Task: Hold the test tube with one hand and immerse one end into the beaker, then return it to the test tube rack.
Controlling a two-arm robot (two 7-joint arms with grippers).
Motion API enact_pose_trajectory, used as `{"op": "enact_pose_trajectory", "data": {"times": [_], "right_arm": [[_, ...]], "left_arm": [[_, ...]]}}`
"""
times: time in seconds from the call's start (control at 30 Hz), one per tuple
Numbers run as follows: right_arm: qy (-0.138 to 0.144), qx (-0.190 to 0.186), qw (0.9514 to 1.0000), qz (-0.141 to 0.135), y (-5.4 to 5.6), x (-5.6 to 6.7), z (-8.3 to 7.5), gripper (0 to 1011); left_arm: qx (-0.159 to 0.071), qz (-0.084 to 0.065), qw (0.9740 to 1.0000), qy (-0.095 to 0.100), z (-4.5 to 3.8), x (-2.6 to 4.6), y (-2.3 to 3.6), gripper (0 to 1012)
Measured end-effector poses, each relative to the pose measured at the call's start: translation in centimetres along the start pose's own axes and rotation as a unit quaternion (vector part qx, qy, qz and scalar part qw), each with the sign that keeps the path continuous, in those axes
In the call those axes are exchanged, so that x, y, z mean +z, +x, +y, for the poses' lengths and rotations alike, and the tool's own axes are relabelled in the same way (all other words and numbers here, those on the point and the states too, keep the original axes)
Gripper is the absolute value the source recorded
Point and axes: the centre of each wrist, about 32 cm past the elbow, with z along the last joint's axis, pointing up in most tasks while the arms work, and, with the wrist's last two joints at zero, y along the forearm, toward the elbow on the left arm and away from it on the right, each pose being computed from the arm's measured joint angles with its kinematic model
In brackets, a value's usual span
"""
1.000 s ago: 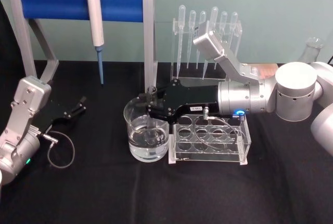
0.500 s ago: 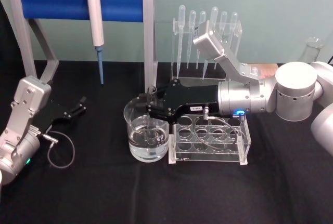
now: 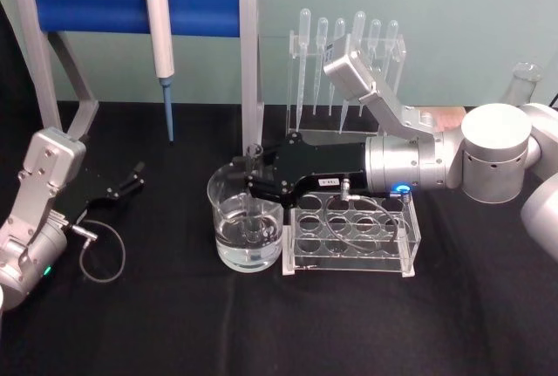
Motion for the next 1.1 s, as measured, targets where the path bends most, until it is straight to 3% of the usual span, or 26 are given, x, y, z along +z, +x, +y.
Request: {"op": "enact_pose_trajectory", "data": {"times": [1.1], "right_arm": [[0.0, 0.0, 1.0, 0.0, 0.0, 0.0, 0.0, 226]], "left_arm": [[0.0, 0.0, 1.0, 0.0, 0.0, 0.0, 0.0, 1000]]}}
